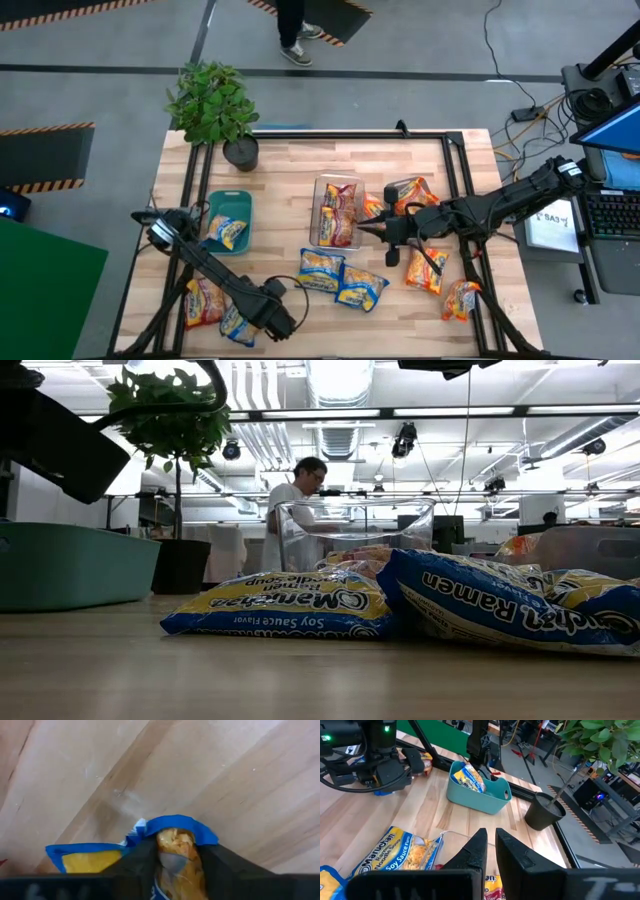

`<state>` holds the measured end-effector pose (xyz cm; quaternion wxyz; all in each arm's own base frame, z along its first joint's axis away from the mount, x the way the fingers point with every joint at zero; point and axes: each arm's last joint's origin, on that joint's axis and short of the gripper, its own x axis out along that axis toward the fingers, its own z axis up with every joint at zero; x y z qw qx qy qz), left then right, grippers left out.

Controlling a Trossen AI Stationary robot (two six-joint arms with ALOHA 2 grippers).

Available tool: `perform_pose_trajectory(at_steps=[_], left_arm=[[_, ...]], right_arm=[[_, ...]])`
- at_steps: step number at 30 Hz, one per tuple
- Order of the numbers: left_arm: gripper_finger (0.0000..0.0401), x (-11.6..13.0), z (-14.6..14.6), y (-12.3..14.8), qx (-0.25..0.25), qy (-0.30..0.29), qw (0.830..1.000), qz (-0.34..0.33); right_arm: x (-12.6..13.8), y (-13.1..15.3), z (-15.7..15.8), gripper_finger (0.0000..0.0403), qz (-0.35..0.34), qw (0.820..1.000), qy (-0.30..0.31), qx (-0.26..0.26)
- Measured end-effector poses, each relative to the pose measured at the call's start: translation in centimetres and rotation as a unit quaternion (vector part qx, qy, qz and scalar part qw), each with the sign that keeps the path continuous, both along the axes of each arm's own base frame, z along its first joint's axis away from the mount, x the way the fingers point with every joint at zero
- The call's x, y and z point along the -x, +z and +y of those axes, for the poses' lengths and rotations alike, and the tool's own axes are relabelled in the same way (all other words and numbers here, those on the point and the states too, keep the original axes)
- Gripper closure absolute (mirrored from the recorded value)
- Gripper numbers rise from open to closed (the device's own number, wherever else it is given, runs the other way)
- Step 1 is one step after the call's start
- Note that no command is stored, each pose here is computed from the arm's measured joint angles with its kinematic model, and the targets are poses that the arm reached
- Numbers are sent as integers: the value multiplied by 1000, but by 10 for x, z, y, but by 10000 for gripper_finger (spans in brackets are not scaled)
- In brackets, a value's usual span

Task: Sort Maruchan noodles
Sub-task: Put the blue noodle pack into the green bin

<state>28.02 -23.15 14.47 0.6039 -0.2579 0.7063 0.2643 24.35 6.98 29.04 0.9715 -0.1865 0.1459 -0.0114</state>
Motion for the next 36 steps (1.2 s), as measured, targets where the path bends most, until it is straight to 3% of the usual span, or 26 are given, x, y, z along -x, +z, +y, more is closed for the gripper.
perform_pose_trajectory(at_steps=[6, 11, 16, 21, 26, 30, 36], left_arm=[[386, -1, 0, 6, 4, -48, 999, -9], [380, 1, 5, 28, -33, -71, 996, -42], [392, 7, 25, 70, -110, -42, 987, -109], [393, 22, 47, 120, -173, -18, 961, -216], [393, 40, 72, 157, -261, -7, 916, -304], [393, 50, 93, 167, -343, -19, 894, -288], [393, 46, 120, 154, -418, -55, 882, -210]], right_arm=[[0, 0, 0, 375, 0, 1000, -1, -2], [0, 0, 0, 375, -1, 1000, -4, -13], [0, 0, 0, 375, -1, 1000, -7, -24], [0, -1, 0, 375, 3, 999, -12, -37], [1, -3, 0, 375, 13, 998, -18, -51], [1, -4, 0, 375, 14, 998, -21, -63], [3, -8, -1, 375, 32, 996, -31, -80]])
